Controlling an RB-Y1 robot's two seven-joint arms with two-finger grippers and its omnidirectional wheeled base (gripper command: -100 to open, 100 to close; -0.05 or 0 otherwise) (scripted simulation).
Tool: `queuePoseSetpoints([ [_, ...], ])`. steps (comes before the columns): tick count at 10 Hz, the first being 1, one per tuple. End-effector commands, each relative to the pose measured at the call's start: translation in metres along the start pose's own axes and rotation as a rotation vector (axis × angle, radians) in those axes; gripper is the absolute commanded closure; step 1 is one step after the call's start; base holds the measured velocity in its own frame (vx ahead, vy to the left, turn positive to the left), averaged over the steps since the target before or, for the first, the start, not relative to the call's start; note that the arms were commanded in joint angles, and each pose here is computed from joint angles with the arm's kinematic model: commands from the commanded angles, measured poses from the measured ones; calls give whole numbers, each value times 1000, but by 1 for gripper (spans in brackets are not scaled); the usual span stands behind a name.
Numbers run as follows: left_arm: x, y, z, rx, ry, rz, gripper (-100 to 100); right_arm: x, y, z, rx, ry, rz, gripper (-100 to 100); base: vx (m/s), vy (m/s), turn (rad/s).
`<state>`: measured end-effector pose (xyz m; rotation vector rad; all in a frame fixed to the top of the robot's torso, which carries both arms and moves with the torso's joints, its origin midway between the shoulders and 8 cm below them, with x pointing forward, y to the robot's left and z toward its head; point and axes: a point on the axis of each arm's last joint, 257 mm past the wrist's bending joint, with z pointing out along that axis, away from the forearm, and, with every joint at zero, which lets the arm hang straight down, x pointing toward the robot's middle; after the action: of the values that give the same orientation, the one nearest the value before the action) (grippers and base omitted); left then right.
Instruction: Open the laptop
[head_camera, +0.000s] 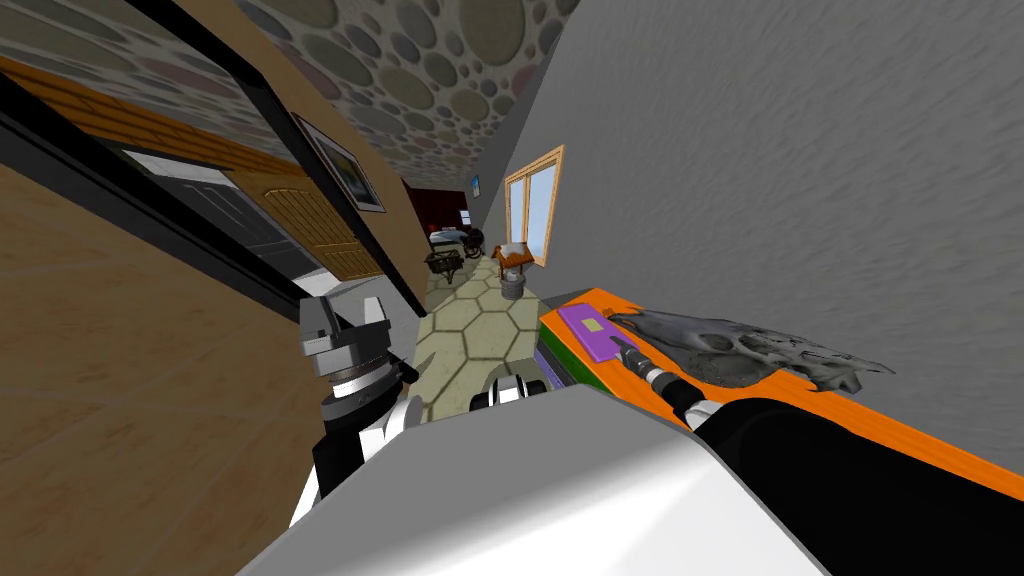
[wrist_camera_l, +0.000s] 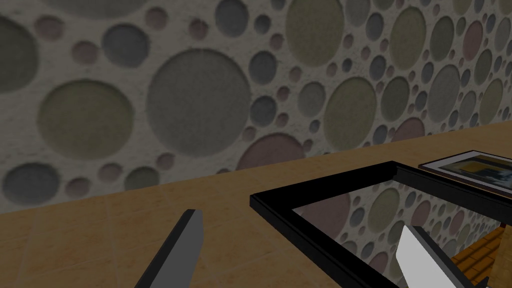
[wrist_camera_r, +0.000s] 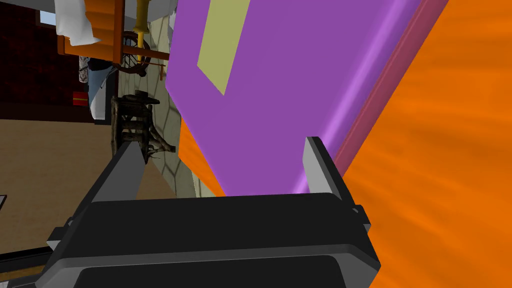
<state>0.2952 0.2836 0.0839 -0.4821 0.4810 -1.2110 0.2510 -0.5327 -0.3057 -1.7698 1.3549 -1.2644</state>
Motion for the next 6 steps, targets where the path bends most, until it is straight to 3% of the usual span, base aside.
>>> queuePoseSetpoints([
  [1,0,0,0,0,0,0,0,-6,-2,2,31,-13,-28,-100,-168,-52,-11],
  [3,0,0,0,0,0,0,0,-5,-2,1,26,-11,-24,-100,-44,-13,-3],
  [6,0,0,0,0,0,0,0,9,-26,9,35,-30,-33,-100,-6,26,-86],
])
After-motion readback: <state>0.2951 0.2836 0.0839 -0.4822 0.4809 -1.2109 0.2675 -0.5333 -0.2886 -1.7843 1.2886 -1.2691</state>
